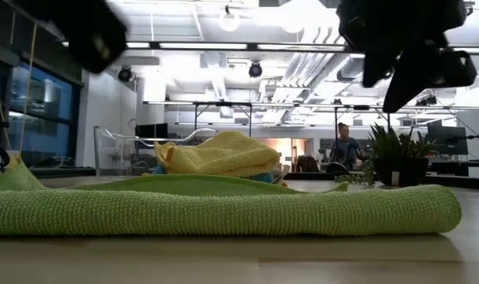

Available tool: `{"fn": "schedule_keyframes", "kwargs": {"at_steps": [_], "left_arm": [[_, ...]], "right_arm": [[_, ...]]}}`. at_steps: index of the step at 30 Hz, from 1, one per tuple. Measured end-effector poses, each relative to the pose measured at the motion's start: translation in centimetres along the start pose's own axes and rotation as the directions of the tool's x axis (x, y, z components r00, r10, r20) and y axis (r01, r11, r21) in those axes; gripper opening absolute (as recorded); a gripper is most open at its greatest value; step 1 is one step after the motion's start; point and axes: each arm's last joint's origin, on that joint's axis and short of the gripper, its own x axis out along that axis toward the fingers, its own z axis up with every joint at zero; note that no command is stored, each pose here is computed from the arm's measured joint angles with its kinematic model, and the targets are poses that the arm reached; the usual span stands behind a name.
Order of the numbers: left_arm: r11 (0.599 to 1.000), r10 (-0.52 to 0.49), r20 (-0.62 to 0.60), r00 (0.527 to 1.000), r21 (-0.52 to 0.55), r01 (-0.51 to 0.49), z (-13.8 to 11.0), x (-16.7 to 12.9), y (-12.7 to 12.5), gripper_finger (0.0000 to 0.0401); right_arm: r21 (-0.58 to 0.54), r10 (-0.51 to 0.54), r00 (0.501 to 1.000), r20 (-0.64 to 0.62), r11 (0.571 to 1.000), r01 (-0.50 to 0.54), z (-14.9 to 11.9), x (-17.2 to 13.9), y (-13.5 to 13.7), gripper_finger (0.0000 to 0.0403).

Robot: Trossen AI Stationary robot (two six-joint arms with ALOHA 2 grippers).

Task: Fold microfiber towels
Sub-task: Fold the green towel

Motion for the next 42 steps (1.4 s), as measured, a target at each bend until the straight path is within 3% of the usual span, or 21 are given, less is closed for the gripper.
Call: {"fn": "schedule_keyframes", "kwargs": {"at_steps": [4, 8, 12, 18, 25, 34, 42], "left_arm": [[0.998, -0.055, 0.124, 0.991, -0.002, 0.056, 2.1, -2.9, -0.6, 0.0000], [0.997, -0.077, 0.247, 0.966, 0.006, 0.078, 3.3, -5.7, -1.2, 0.0000], [0.998, -0.070, 0.325, 0.943, 0.028, 0.064, 3.8, -7.6, -1.4, 0.0000], [0.998, -0.059, 0.361, 0.931, 0.029, 0.052, 4.1, -8.6, -1.3, 0.0000], [0.998, -0.055, 0.354, 0.934, 0.034, 0.046, 4.0, -8.6, -1.3, 0.0000], [0.998, -0.062, 0.348, 0.935, 0.053, 0.046, 3.9, -8.6, -1.3, 0.0000], [0.997, -0.052, 0.324, 0.945, 0.065, 0.033, 3.7, -8.5, -1.1, 0.0000]], "right_arm": [[0.051, -0.024, 0.999, 0.036, 0.998, 0.022, 0.5, 0.1, -0.2, 0.0238], [0.141, -0.038, 0.999, 0.005, 0.989, 0.036, 0.6, 0.1, -0.5, 0.0269], [0.231, -0.060, 0.998, 0.005, 0.971, 0.057, 0.3, 0.6, 0.0, 0.0272], [0.200, -0.216, 0.976, -0.018, 0.956, 0.216, 0.2, 3.4, 2.5, 0.0273], [0.177, -0.308, 0.951, -0.034, 0.935, 0.309, 0.3, 6.8, 5.1, 0.0273], [0.283, -0.350, 0.933, -0.079, 0.890, 0.358, 0.0, 9.4, 4.8, 0.0272], [0.308, -0.335, 0.938, -0.089, 0.886, 0.346, -0.3, 10.8, 4.7, 0.0269]]}}
